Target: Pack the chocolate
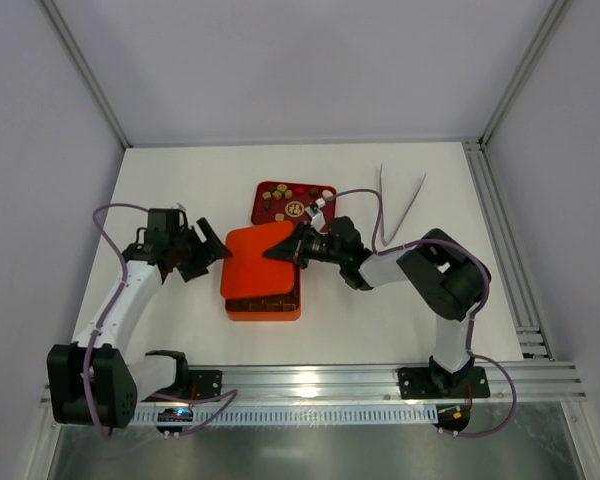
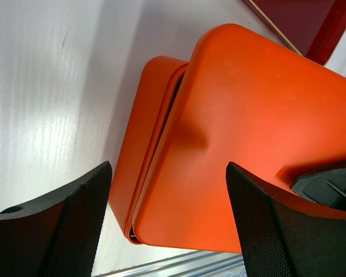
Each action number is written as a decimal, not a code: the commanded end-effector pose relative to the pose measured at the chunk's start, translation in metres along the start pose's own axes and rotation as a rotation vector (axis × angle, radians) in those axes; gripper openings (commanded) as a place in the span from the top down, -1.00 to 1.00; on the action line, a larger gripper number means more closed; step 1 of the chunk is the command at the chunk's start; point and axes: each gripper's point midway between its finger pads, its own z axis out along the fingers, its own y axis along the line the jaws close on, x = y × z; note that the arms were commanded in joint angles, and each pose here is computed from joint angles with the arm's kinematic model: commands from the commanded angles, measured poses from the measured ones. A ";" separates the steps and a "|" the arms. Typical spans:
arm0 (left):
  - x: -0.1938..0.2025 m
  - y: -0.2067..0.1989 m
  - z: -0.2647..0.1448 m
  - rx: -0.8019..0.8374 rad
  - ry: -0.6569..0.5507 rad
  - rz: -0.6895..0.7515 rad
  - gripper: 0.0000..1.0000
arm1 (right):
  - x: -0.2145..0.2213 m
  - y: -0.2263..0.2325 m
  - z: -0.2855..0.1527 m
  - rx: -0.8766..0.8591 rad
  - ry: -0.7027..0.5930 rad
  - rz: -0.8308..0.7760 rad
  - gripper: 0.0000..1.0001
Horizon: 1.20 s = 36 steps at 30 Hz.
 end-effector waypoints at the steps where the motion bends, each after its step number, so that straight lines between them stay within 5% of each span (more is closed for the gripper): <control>1: -0.001 -0.002 0.003 0.021 -0.004 0.012 -0.57 | 0.000 0.021 0.003 -0.087 -0.018 -0.046 0.92; 13: 0.003 -0.002 0.009 0.021 0.014 0.017 -0.54 | 0.011 0.007 -0.005 -0.050 0.000 -0.029 0.90; 36: 0.013 0.001 0.026 0.009 0.068 0.052 -0.47 | 0.016 -0.009 -0.012 -0.011 -0.001 -0.006 0.47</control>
